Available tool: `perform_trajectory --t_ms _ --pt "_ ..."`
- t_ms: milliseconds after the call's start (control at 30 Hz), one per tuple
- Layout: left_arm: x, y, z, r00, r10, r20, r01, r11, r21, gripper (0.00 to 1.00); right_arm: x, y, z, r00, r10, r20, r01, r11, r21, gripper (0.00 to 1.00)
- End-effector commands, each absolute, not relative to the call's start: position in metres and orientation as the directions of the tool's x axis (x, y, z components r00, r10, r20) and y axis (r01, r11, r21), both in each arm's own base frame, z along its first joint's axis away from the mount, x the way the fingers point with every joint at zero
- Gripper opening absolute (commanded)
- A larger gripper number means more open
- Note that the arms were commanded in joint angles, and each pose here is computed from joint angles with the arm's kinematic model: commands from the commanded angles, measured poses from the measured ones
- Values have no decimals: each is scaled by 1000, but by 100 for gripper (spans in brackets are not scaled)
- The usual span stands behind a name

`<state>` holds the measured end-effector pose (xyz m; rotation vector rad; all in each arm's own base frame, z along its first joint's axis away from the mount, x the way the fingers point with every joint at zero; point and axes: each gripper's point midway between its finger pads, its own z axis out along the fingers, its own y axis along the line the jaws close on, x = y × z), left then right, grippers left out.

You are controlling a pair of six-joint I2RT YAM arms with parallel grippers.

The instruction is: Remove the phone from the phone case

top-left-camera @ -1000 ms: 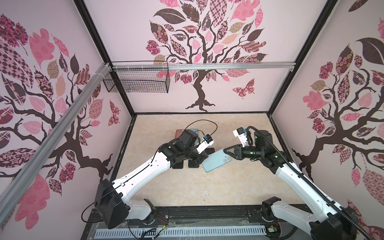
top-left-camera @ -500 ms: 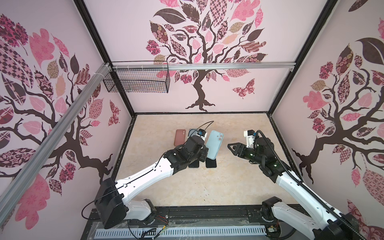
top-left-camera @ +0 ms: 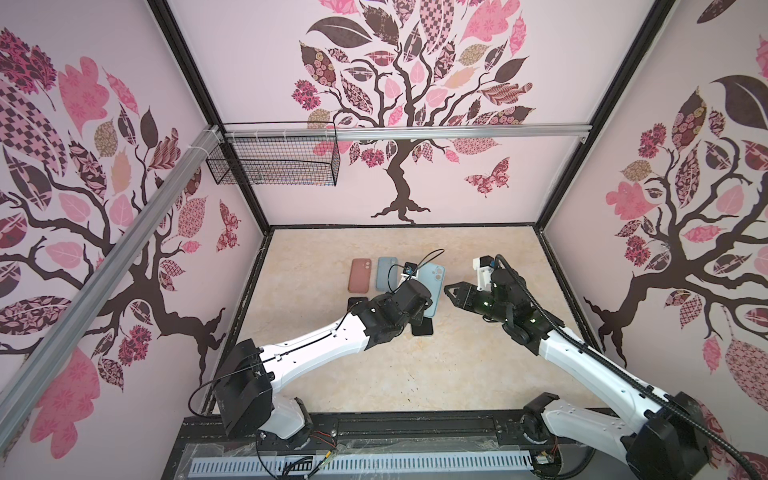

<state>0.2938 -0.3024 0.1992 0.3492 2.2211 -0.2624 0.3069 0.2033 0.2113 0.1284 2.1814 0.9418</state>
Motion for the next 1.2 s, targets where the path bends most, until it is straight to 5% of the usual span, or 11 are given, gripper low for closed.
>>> perform_trajectory --t_ms 0,433,933,1100,1167 --pt "299 -308 215 -576 124 -808 326 941 -88 0 312 217 215 -728 334 -599 -216 718 662 43" --pt "295 -309 210 -581 127 -804 339 936 -98 0 325 228 194 -754 292 -588 -197 753 628 32" --pt "288 -314 205 -592 111 -799 369 918 -145 0 327 230 191 -763 280 -583 -198 757 623 0" --pt "286 -315 205 -594 100 -798 376 912 -166 0 325 225 187 -762 285 -581 -182 767 615 0" --pt "284 -316 207 -600 96 -794 381 907 -178 12 323 224 183 -767 286 -574 -171 771 613 0"
